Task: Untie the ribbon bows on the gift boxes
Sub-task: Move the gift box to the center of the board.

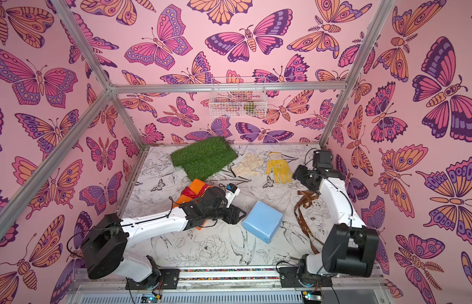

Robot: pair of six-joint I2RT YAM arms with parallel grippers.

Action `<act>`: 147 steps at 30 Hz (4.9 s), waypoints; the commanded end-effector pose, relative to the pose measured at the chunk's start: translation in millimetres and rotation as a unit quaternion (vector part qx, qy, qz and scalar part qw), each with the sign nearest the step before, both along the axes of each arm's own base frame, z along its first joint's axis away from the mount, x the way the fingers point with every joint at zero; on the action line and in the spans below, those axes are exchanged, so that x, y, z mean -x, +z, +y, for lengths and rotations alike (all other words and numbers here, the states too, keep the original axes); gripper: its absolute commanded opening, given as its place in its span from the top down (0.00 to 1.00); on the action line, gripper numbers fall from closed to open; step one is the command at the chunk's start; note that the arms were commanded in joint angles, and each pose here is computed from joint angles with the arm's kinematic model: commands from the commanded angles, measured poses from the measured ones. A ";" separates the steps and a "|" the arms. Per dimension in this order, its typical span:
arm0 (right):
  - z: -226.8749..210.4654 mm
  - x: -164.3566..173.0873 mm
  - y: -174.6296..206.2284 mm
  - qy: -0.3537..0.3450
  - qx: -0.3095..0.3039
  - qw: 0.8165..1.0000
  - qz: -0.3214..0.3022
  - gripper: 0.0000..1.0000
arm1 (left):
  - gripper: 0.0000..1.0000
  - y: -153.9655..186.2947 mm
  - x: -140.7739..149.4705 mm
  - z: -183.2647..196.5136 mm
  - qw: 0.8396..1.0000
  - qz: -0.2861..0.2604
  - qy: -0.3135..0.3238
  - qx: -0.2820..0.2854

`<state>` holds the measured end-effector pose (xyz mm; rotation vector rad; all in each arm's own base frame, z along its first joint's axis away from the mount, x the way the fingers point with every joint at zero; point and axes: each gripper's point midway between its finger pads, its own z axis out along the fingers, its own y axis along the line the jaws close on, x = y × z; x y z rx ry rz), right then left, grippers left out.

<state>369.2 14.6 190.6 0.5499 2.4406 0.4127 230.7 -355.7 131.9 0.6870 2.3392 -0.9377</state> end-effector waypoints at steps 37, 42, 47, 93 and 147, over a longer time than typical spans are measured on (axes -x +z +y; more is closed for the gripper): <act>97.2 163.1 -116.9 0.031 -0.023 0.995 0.095 0.41 | 0.42 -48.5 2.4 -59.1 0.992 0.109 -0.063 -0.024; 91.9 145.2 -109.6 0.018 -0.013 0.997 0.075 0.43 | 0.53 -42.7 -4.5 -70.7 0.992 0.109 -0.055 0.001; 79.5 121.4 -98.1 0.009 -0.023 0.998 0.059 0.45 | 0.53 -34.4 -18.0 -86.1 0.994 0.098 -0.046 0.029; 137.9 27.3 18.2 0.250 -0.060 0.966 0.004 0.40 | 0.24 111.9 -95.0 74.0 0.988 -0.064 0.139 -0.007; 202.1 127.0 -53.5 0.277 -0.140 0.949 0.055 0.56 | 0.10 2.5 -43.0 128.9 0.959 0.052 0.278 -0.023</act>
